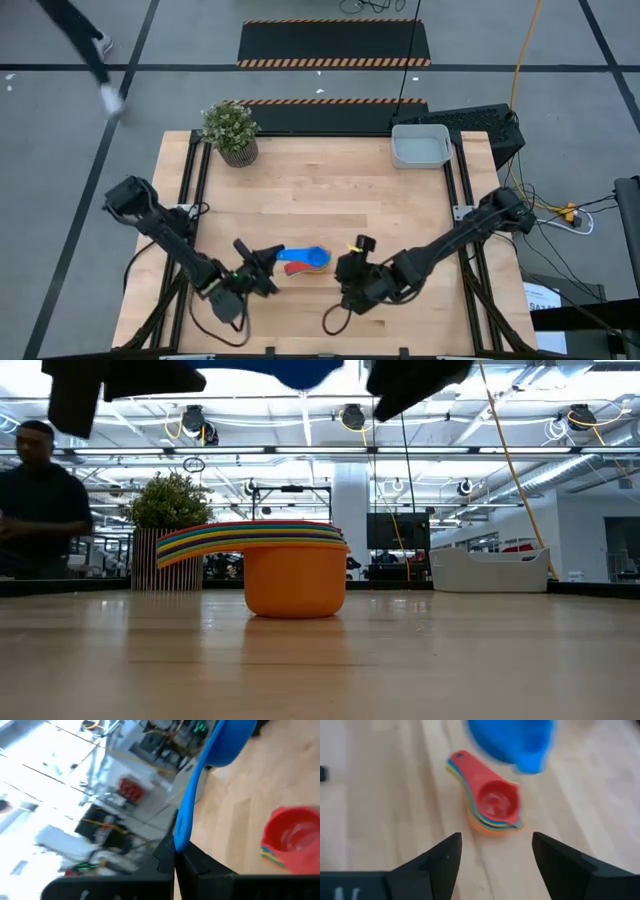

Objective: Nest measuring cups in basket
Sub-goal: Stack the light blue measuring cup on the red measuring cup

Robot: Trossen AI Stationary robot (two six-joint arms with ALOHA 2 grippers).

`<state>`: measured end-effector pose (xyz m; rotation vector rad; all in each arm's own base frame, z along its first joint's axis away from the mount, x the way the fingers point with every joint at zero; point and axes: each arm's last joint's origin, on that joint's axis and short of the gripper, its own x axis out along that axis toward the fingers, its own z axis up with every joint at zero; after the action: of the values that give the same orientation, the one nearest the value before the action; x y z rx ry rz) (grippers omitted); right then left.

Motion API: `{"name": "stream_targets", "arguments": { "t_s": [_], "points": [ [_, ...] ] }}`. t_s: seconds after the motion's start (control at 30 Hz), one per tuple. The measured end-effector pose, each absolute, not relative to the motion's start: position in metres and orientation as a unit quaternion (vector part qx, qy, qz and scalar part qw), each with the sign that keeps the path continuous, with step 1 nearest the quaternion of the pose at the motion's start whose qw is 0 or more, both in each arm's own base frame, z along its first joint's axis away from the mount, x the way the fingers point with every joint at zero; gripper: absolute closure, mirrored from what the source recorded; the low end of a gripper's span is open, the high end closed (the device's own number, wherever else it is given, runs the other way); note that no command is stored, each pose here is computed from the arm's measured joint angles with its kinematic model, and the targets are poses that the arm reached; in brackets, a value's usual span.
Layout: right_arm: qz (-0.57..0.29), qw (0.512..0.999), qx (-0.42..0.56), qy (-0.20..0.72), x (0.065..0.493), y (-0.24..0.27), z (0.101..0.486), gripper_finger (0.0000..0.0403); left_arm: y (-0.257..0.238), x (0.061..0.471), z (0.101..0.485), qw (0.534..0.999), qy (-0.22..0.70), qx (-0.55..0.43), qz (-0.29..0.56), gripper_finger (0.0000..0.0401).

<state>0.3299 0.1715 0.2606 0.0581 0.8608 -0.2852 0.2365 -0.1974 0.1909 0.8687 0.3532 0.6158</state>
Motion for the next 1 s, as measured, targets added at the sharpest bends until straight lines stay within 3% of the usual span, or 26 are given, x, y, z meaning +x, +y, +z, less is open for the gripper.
{"name": "stream_targets", "arguments": {
  "t_s": [0.2,0.63,1.0],
  "points": [
    [-0.190,0.888,0.038,0.416,0.305,0.181,0.266,0.0183,-0.218,0.256,0.176,0.786,0.200,0.488,0.322,0.0400],
    [-0.243,0.881,0.048,0.404,0.267,0.193,0.277,0.0193,-0.227,0.263,0.159,0.776,0.206,0.505,0.318,0.0400],
    [-0.235,0.880,0.035,0.411,0.265,0.194,0.277,0.0193,-0.237,0.285,0.240,0.797,0.199,0.487,0.297,0.0400]
  ]
}}
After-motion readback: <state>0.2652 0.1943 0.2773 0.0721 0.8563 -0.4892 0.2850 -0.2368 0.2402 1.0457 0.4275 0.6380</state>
